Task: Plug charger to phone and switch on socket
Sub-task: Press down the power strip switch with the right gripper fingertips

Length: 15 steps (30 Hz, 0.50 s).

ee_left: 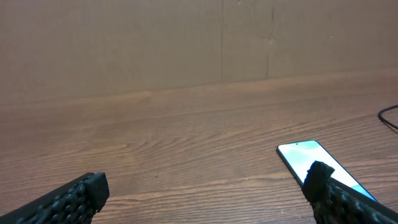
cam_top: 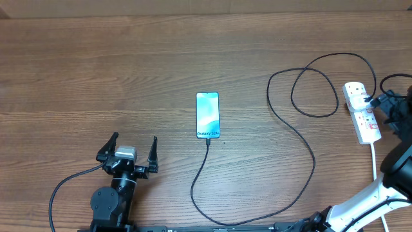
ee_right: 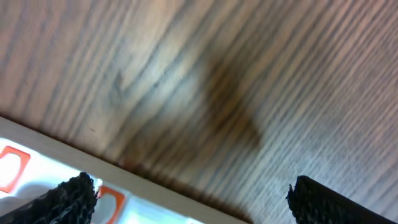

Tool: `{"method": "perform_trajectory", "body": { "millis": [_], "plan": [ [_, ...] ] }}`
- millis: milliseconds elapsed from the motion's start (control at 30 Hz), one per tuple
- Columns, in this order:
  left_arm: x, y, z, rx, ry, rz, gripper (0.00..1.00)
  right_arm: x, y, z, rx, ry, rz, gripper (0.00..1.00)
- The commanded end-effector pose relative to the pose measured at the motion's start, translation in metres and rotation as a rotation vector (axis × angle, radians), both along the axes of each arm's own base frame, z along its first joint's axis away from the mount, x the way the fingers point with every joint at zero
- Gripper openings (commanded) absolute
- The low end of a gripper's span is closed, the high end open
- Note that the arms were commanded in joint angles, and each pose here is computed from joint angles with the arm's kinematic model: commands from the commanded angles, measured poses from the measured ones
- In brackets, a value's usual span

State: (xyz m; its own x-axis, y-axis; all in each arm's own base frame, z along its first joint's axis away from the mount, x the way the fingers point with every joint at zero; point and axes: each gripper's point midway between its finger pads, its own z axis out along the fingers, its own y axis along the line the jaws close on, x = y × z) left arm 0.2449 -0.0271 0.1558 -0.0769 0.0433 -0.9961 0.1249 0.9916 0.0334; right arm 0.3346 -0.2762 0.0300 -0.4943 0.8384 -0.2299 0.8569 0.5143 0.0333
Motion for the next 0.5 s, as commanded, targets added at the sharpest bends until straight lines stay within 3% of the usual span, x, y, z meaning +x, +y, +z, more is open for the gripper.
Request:
{"method": "perform_trajectory", "body": {
  "millis": [0,467],
  "plan": [
    [0.0,0.003,0.0,0.02,-0.005,0.011,1.0,0.003,-0.006,0.003,-0.015,-0.01,-0.009,1.0],
    [0.0,0.003,0.0,0.02,-0.005,0.011,1.0,-0.008,0.008,-0.001,0.046,0.036,-0.003,1.0]
  ]
}}
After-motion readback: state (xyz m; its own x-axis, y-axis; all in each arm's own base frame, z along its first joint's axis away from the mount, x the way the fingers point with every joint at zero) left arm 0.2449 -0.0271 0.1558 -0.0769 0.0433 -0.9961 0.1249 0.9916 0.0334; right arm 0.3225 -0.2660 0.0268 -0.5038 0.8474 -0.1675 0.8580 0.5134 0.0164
